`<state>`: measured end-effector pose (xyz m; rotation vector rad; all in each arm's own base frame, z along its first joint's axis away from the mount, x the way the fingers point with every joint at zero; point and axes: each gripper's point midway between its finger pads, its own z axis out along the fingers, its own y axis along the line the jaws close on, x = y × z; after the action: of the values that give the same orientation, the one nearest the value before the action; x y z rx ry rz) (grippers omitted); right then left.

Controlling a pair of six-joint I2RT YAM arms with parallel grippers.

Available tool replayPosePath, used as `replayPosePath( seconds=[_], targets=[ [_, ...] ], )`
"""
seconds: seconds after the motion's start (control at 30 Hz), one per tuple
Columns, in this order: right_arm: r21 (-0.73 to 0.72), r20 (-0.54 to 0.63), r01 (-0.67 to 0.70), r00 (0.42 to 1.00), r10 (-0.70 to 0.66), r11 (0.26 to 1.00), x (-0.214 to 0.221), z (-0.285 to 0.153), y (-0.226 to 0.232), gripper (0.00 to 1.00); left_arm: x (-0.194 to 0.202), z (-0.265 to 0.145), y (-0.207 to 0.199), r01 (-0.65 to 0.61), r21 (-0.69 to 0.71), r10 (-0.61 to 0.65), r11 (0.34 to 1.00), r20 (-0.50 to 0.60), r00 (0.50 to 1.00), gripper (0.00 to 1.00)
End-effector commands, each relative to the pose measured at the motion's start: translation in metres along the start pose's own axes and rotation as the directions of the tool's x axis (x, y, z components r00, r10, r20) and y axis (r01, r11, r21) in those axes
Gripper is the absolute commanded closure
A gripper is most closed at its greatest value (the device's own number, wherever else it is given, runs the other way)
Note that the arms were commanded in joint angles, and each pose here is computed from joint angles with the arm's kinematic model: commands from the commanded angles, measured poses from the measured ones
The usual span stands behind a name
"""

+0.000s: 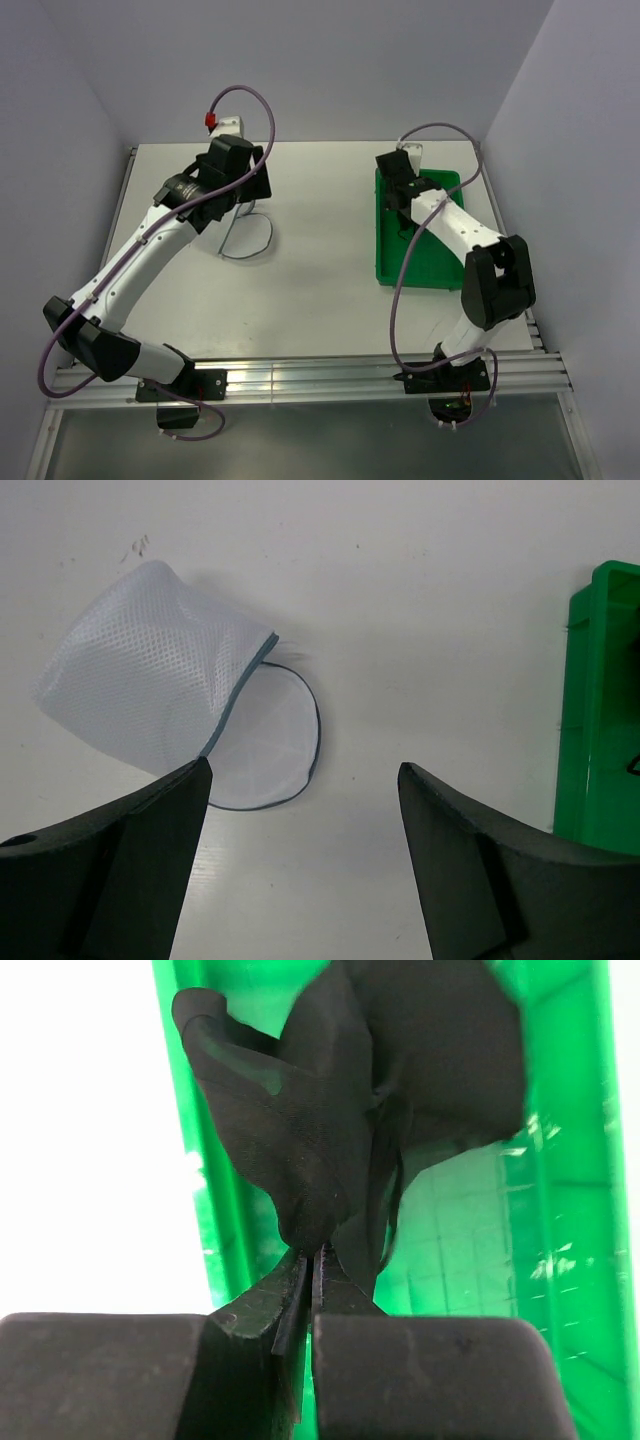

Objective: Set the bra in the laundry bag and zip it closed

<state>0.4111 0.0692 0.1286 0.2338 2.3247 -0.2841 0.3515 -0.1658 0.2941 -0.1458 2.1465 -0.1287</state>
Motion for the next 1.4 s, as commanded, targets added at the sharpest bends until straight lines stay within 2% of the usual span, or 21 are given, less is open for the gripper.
replayPosePath(
  seconds=[0.0,0.27,0.5,0.67,0.8,0.97,1.03,1.07,1.13,1.17,1.23,1.27,1.33,1.37],
  targets=[
    [-0.018,0.129,-0.071,0.989,0.073,0.997,-0.061,-0.047,-0.015,1.0,-0.022,-0.011,-0.001,0.0,0.0,0.0,1.0,0.054,0.999,0.18],
    [-0.064,0.211,-0.082,0.973,0.094,0.995,-0.107,-0.105,-0.03,1.0,-0.033,-0.02,0.0,-0.001,-0.005,0.002,1.0,0.072,0.997,0.18],
    [-0.175,0.321,-0.075,0.938,0.129,0.982,-0.154,-0.174,-0.033,1.0,-0.04,-0.027,0.002,0.007,-0.006,-0.007,1.0,0.092,0.996,0.18],
    [-0.288,0.355,-0.025,0.926,0.131,0.957,-0.168,-0.224,-0.011,1.0,-0.042,-0.029,0.005,0.006,-0.019,-0.005,1.0,0.097,0.995,0.18],
    [-0.392,0.353,0.032,0.928,0.118,0.919,-0.16,-0.257,0.028,1.0,-0.045,-0.032,0.01,0.008,-0.034,-0.004,0.999,0.108,0.994,0.17],
    [-0.523,0.309,0.074,0.945,0.108,0.849,-0.131,-0.284,0.08,1.0,-0.049,-0.04,0.018,0.015,-0.054,-0.008,0.998,0.119,0.993,0.17],
    [-0.601,0.29,0.053,0.944,0.155,0.798,-0.121,-0.302,0.092,1.0,-0.051,-0.044,0.021,0.02,-0.057,-0.012,0.998,0.126,0.992,0.17],
    [-0.632,0.241,0.065,0.964,0.116,0.772,-0.095,-0.293,0.105,1.0,-0.051,-0.045,0.022,0.022,-0.056,-0.015,0.998,0.127,0.992,0.17],
    [-0.721,0.208,0.022,0.96,0.186,0.693,-0.083,-0.311,0.111,1.0,-0.049,-0.047,0.022,0.021,-0.048,-0.015,0.999,0.123,0.992,0.17],
    [-0.717,0.156,0.018,0.978,0.136,0.697,-0.05,-0.291,0.118,1.0,-0.048,-0.047,0.022,0.02,-0.046,-0.014,0.999,0.12,0.993,0.17],
    [-0.779,0.112,-0.012,0.981,0.158,0.627,-0.028,-0.301,0.12,1.0,-0.041,-0.044,0.022,0.016,-0.044,-0.011,0.999,0.103,0.995,0.17],
    [-0.763,0.064,-0.014,0.993,0.098,0.646,0.008,-0.279,0.123,1.0,-0.039,-0.043,0.021,0.016,-0.035,-0.013,0.999,0.097,0.995,0.17],
    [-0.783,0.022,-0.036,0.996,0.085,0.622,0.035,-0.275,0.122,1.0,-0.03,-0.039,0.02,0.015,-0.025,-0.012,1.0,0.083,0.996,0.18],
    [-0.755,-0.019,-0.037,0.999,0.035,0.654,0.066,-0.254,0.119,1.0,-0.025,-0.036,0.018,0.014,-0.015,-0.013,1.0,0.072,0.997,0.18]
  ],
)
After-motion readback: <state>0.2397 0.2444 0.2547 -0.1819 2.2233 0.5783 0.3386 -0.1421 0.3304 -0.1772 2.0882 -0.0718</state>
